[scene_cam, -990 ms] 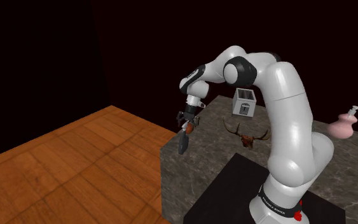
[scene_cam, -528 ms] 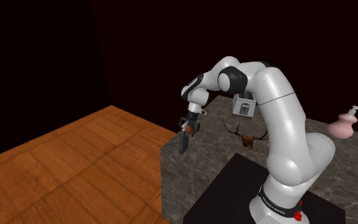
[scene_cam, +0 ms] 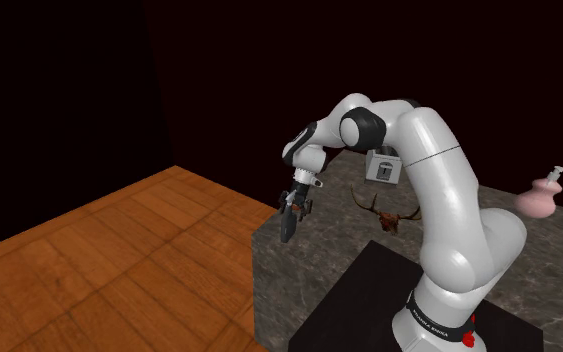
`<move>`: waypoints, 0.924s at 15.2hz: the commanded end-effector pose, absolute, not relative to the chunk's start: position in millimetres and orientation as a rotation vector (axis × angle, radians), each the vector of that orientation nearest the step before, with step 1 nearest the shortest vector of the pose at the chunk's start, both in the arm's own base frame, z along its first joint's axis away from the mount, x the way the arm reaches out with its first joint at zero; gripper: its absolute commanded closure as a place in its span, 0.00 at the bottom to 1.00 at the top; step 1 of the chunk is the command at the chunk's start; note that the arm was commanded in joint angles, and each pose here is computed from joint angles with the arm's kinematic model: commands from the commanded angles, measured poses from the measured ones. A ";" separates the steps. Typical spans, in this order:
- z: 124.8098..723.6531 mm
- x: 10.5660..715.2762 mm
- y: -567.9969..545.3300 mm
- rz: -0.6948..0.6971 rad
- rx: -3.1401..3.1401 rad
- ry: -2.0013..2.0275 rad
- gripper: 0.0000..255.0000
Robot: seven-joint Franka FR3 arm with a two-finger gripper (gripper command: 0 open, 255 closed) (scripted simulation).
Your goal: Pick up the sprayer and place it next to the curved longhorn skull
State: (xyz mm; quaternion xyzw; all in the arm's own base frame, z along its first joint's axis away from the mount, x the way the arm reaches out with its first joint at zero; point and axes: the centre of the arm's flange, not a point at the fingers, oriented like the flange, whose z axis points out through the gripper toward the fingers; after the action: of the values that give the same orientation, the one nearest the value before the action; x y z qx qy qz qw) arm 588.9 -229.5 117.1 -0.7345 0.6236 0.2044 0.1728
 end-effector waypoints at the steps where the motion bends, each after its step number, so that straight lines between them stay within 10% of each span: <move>1: 116.8 589.0 -229.4 0.580 -2.084 1.769 0.00; 4: 116.8 589.0 -229.4 0.579 -2.084 1.769 0.00; 5: 116.8 589.0 -229.4 0.579 -2.084 1.769 1.00; 14: 116.8 589.0 -229.4 0.580 -2.084 1.769 1.00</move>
State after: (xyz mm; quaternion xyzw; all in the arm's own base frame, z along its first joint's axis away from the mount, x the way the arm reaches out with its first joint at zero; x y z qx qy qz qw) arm 589.0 -229.4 116.9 -0.7345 0.6236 0.2041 0.1729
